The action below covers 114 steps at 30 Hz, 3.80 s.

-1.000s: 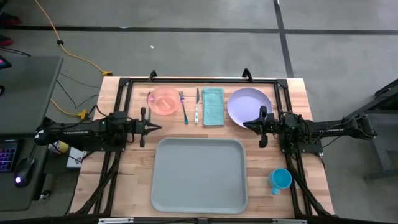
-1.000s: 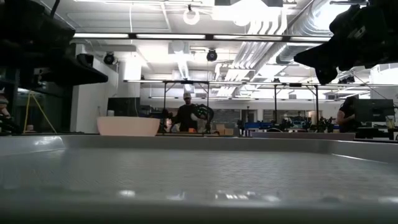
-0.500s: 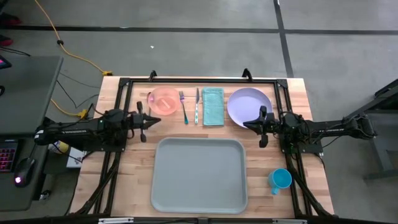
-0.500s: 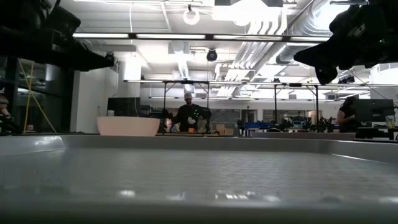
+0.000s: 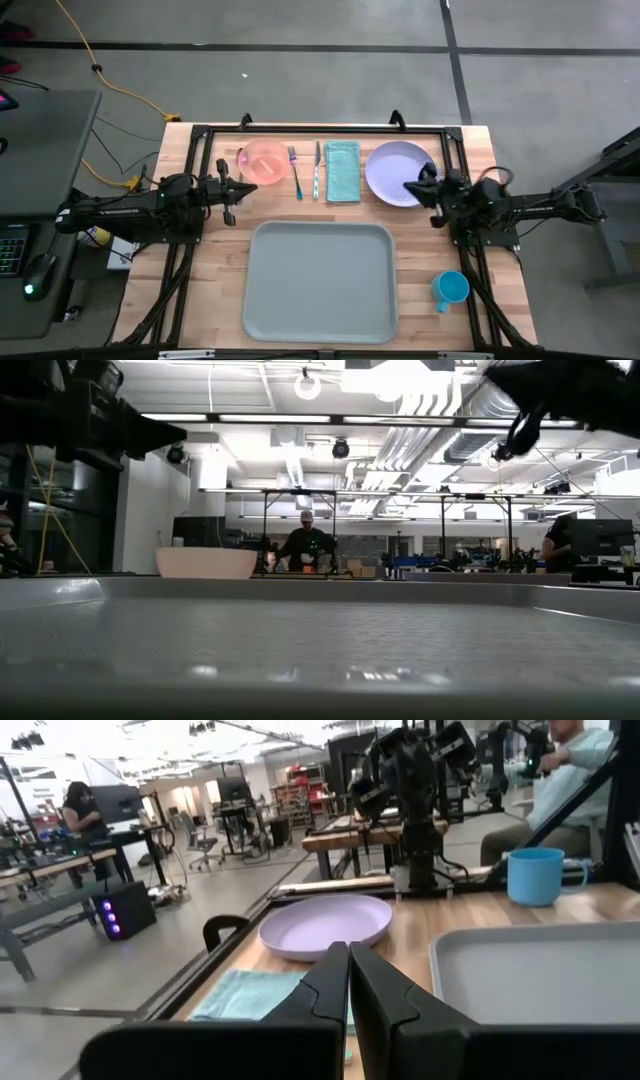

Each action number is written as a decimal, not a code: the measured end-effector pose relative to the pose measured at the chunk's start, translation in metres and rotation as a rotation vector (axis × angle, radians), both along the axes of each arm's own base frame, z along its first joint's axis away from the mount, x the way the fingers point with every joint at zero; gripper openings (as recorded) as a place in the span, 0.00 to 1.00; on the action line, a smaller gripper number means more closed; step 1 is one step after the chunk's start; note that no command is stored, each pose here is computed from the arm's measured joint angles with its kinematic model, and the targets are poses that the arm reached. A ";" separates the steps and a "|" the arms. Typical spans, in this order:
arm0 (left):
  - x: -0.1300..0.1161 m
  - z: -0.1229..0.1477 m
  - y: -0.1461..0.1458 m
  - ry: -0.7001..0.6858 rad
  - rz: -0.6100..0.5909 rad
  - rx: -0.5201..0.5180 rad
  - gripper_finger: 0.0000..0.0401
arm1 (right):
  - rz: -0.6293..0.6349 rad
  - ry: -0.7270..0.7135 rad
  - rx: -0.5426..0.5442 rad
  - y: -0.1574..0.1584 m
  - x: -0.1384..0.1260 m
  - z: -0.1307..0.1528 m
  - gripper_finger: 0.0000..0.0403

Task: Set up tray
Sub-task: Put the blue mug on the gray tray

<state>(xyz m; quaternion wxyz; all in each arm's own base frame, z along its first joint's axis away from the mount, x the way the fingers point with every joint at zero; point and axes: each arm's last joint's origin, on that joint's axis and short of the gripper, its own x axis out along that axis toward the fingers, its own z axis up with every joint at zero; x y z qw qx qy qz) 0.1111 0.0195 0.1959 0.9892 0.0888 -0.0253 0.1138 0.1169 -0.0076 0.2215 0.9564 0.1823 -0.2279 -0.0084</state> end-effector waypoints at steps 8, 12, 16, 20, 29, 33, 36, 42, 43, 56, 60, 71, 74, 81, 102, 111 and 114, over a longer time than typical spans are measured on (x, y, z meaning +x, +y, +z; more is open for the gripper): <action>0.000 0.000 0.000 0.003 0.000 0.000 0.12 | -0.062 0.049 -0.077 -0.001 0.004 0.037 0.00; 0.000 0.000 0.000 0.003 0.000 0.001 0.12 | -0.140 0.241 -0.151 -0.002 0.004 0.073 0.00; 0.000 0.000 0.000 0.003 0.000 0.002 0.12 | -0.241 0.436 -0.207 -0.005 -0.006 0.120 0.00; 0.000 0.000 0.000 0.003 0.000 0.002 0.12 | -0.296 0.625 -0.219 -0.006 -0.019 0.165 0.00; 0.000 0.000 0.000 0.003 0.000 0.002 0.12 | -0.252 1.105 -0.138 -0.006 -0.024 0.214 0.00; 0.000 0.000 0.000 0.007 0.001 0.016 0.12 | -0.167 1.364 -0.071 -0.004 -0.015 0.210 0.00; 0.000 0.000 0.000 0.009 0.010 0.024 0.12 | -0.085 1.494 0.005 -0.003 -0.004 0.201 0.00; 0.000 0.000 0.001 0.010 0.025 0.025 0.12 | 0.118 1.482 0.211 0.003 0.017 0.185 0.00; 0.000 0.000 0.001 0.010 0.026 0.026 0.12 | 0.140 1.496 0.262 0.004 0.020 0.180 0.00; 0.000 0.000 0.001 0.012 0.025 0.025 0.12 | 0.354 1.748 0.932 0.015 0.025 0.085 0.00; 0.000 0.000 0.001 0.013 0.025 0.025 0.12 | 0.503 1.719 1.018 0.026 0.030 0.070 0.00; 0.000 -0.001 0.000 0.021 -0.002 0.025 0.12 | 0.672 1.474 1.008 0.084 0.042 0.082 0.00; 0.000 -0.002 0.000 0.032 -0.003 0.023 0.12 | 0.571 1.523 1.113 0.101 0.036 0.078 0.00; 0.000 -0.003 0.000 0.039 -0.003 0.022 0.12 | 0.226 1.681 1.250 0.142 0.022 0.053 0.00; 0.000 -0.003 0.000 0.039 -0.004 0.022 0.12 | -0.245 1.970 1.164 0.169 0.046 0.034 0.19; 0.000 -0.005 0.000 0.063 -0.005 0.018 0.12 | -0.390 2.029 1.165 0.170 0.049 0.021 0.45; 0.000 -0.008 0.000 0.085 -0.009 0.015 0.12 | -0.412 2.029 1.171 0.173 0.058 0.012 0.49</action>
